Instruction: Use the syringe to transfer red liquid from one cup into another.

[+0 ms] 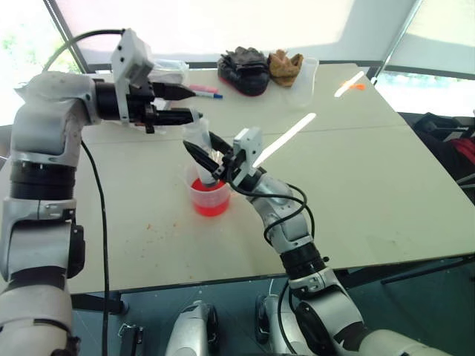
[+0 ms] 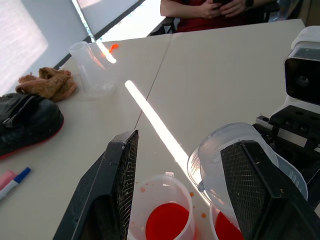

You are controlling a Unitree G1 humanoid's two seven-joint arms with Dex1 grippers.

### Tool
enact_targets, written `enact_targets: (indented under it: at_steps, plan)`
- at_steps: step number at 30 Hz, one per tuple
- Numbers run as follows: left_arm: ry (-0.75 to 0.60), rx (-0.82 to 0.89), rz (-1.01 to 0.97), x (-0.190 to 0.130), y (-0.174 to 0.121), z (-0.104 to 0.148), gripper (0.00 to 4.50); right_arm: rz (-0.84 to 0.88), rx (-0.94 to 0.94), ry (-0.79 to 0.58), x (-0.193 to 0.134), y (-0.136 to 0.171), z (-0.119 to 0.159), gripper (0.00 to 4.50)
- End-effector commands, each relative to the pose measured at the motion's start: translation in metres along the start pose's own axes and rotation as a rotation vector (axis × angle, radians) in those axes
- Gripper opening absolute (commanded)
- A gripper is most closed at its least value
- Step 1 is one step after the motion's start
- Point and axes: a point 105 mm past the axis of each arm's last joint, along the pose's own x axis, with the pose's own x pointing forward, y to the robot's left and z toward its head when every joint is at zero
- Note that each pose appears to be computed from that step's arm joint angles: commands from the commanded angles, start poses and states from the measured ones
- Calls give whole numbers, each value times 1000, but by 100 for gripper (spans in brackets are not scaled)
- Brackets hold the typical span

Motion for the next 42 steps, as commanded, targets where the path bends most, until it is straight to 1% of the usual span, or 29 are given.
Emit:
enact_targets:
  at_steps: [1,8,11,14,19,23,28,36,42]
  plan:
    - [-50,24,-32,0,-8,17,258,100,-57,-22,13,27,3,148]
    - [-23,-10,-60,-3,-16,12,258,100,-70,-10,13,30,-4,148]
    - [-32,-8,-43,-3,-15,13,258,106,-70,3,11,33,-10,148]
    - [-59,8,-1,-4,-7,18,258,137,-60,28,9,42,-19,148]
    - [-93,5,22,-3,-2,26,258,188,-36,38,6,57,-24,148]
    - [-139,-4,32,-4,0,37,258,183,-22,42,6,57,-24,148]
    - [-144,-6,44,-6,3,38,258,188,-16,45,7,57,-24,148]
    - [-224,-11,104,-13,16,56,258,200,-5,51,7,60,-26,148]
    - [-249,-21,109,-15,18,62,258,203,-1,53,6,61,-27,148]
